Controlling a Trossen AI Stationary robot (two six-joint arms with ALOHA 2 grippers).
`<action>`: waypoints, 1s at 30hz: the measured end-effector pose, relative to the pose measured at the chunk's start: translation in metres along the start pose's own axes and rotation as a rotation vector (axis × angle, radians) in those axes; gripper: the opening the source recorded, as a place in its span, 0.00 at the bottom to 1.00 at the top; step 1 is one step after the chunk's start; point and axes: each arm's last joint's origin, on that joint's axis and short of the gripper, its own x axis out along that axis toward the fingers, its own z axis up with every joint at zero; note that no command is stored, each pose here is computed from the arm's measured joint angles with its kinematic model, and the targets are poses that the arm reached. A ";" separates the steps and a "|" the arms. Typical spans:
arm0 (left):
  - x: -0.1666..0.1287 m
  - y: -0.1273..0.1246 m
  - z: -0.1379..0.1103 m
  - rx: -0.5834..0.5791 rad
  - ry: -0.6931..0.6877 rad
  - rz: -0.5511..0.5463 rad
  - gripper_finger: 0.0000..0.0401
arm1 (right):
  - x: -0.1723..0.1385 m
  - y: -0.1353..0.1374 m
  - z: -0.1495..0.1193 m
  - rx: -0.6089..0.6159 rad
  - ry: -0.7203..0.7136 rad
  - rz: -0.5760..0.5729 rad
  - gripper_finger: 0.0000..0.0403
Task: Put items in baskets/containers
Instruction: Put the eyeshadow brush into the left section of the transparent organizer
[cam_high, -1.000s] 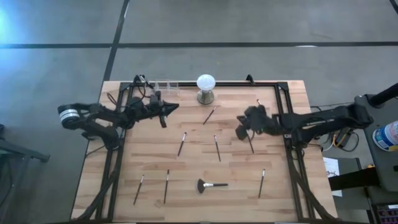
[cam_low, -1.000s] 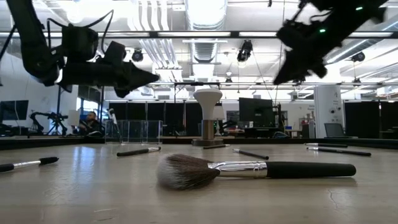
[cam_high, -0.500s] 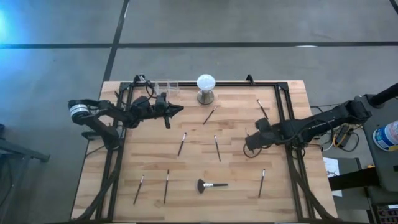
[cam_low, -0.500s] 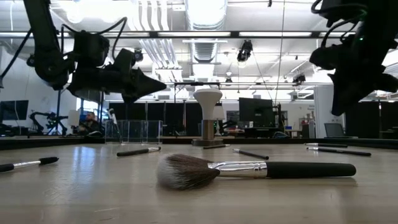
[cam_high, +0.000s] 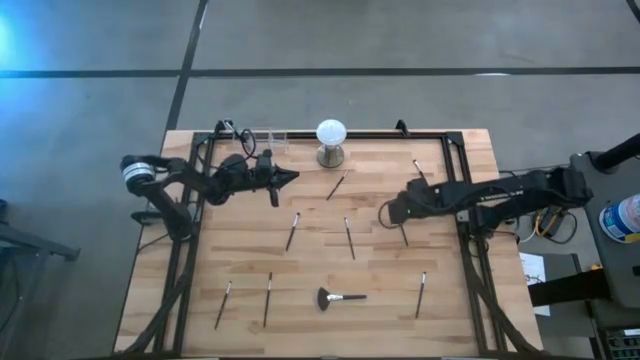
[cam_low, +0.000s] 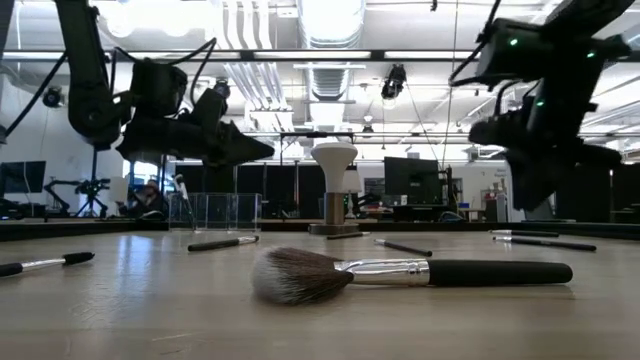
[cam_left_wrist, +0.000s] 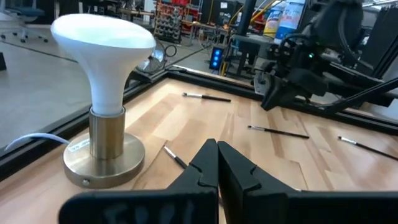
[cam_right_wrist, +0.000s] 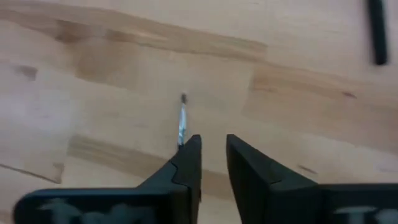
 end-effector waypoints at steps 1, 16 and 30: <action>0.001 0.000 -0.001 -0.001 0.006 0.000 0.00 | 0.002 0.001 0.004 0.002 0.007 0.014 0.21; 0.008 0.002 0.001 -0.015 0.004 -0.013 0.00 | 0.039 0.008 0.017 -0.027 0.135 -0.034 0.25; 0.007 0.001 -0.001 -0.030 0.015 -0.018 0.00 | 0.036 0.026 0.026 -0.068 0.112 0.019 0.21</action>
